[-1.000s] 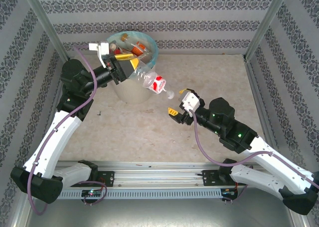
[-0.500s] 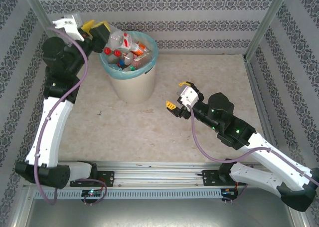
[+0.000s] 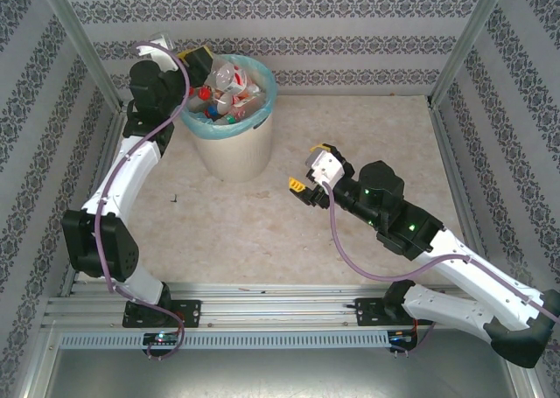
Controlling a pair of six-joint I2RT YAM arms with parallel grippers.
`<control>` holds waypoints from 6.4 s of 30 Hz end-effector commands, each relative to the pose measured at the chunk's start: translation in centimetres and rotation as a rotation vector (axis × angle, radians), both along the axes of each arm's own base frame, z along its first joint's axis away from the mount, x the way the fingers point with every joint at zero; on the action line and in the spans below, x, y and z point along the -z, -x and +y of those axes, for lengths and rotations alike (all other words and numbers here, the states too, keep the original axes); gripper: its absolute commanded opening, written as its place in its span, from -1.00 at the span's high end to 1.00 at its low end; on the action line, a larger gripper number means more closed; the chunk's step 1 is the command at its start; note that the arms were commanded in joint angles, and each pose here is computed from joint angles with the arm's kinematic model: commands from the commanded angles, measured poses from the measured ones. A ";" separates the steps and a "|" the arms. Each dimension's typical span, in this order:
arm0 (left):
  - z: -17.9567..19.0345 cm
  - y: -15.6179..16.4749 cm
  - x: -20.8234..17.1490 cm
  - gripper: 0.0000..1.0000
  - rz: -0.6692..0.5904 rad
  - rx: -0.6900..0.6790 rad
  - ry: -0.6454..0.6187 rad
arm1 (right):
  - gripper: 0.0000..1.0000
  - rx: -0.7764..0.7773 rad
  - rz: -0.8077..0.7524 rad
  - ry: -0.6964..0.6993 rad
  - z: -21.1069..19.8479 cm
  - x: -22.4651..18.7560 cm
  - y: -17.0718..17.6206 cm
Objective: Put the plastic bottles in the bin
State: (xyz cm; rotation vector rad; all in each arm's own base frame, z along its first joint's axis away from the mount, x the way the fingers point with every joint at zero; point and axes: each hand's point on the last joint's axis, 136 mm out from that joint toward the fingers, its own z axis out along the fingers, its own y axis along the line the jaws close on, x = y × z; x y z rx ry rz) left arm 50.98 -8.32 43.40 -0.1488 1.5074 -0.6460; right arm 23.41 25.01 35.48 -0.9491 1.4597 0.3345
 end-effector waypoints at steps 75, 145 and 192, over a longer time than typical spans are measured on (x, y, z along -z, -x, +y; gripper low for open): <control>-4.4 -2.2 23.1 0.47 0.650 0.151 -0.566 | -0.45 0.048 0.117 -0.002 1.0 1.3 -1.7; -6.8 2.3 35.2 1.00 0.848 0.203 -0.554 | -0.40 0.020 0.201 -0.006 2.1 2.8 -1.2; -6.3 3.3 3.0 -0.28 0.161 0.079 -0.352 | -0.43 0.057 0.193 -0.042 2.5 1.4 -2.1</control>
